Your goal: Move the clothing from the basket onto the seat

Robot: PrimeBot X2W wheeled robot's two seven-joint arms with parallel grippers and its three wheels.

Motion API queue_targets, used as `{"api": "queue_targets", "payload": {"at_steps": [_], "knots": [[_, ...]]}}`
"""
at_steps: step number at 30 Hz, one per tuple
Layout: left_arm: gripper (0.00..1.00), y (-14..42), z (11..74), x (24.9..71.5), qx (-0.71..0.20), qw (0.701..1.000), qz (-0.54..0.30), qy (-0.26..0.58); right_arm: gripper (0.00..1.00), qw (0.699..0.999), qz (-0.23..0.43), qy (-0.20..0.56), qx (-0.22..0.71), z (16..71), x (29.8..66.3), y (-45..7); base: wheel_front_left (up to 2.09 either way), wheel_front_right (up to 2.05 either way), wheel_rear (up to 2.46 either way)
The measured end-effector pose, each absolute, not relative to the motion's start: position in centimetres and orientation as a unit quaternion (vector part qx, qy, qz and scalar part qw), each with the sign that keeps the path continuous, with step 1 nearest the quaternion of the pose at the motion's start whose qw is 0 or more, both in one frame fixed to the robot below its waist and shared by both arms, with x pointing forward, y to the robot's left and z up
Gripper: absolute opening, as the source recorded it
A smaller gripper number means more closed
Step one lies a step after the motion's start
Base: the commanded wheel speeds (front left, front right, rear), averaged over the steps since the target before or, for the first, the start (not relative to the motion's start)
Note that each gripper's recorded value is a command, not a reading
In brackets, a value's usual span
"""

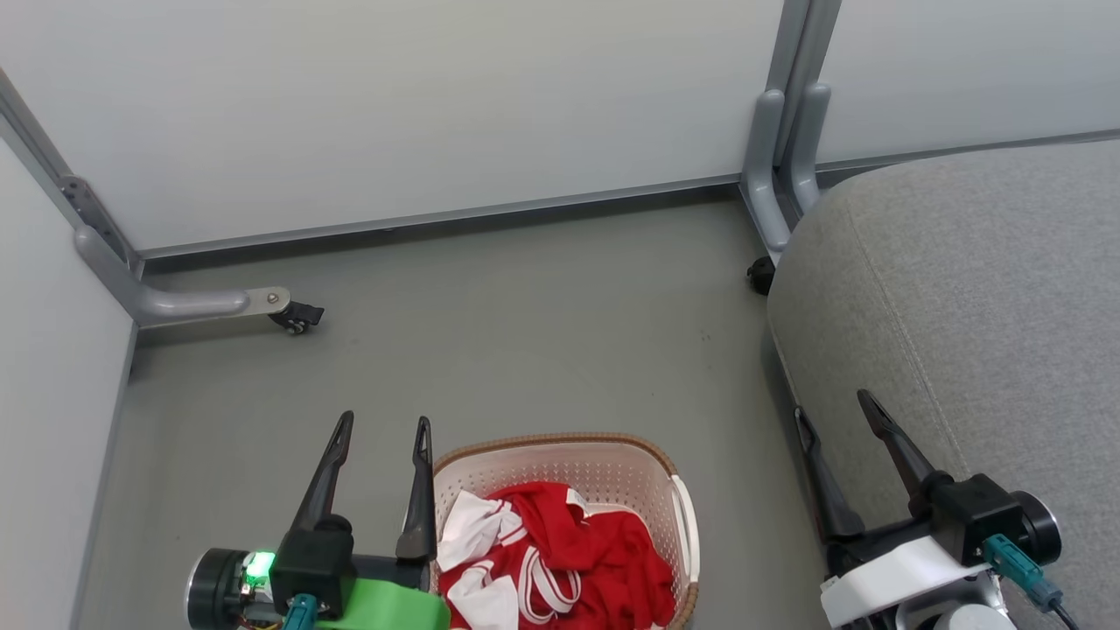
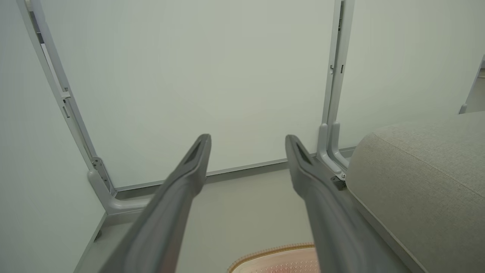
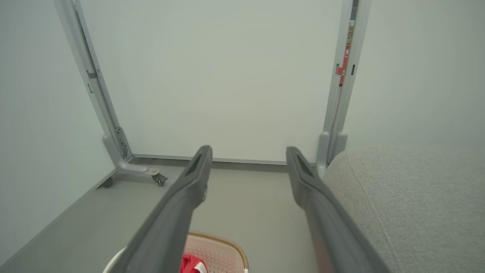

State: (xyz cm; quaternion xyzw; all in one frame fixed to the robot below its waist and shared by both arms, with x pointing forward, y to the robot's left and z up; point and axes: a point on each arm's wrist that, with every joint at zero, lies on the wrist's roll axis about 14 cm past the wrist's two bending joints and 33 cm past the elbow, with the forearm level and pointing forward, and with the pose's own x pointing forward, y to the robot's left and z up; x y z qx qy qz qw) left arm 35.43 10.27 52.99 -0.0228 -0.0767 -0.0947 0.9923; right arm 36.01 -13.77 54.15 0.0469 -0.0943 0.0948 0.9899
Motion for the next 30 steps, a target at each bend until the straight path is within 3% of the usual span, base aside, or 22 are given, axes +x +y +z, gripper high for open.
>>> {"api": "queue_targets", "payload": {"at_steps": [5,16,30], "knots": [[1.0,9.5,51.8,36.0,-0.015,0.992,-0.111,-0.059,1.0,0.991,0.087,-0.089,0.045,53.7,36.8,-14.4,0.0,0.0,0.0],[1.0,6.4,46.8,40.4,-0.01,0.983,-0.181,0.007,1.0,0.991,0.084,-0.094,0.04,53.3,42.5,-14.9,0.0,0.0,0.0],[1.0,2.0,31.9,44.0,0.077,0.923,-0.332,0.178,1.0,0.995,0.075,-0.047,0.038,47.4,48.8,-15.7,0.0,0.0,0.0]]}}
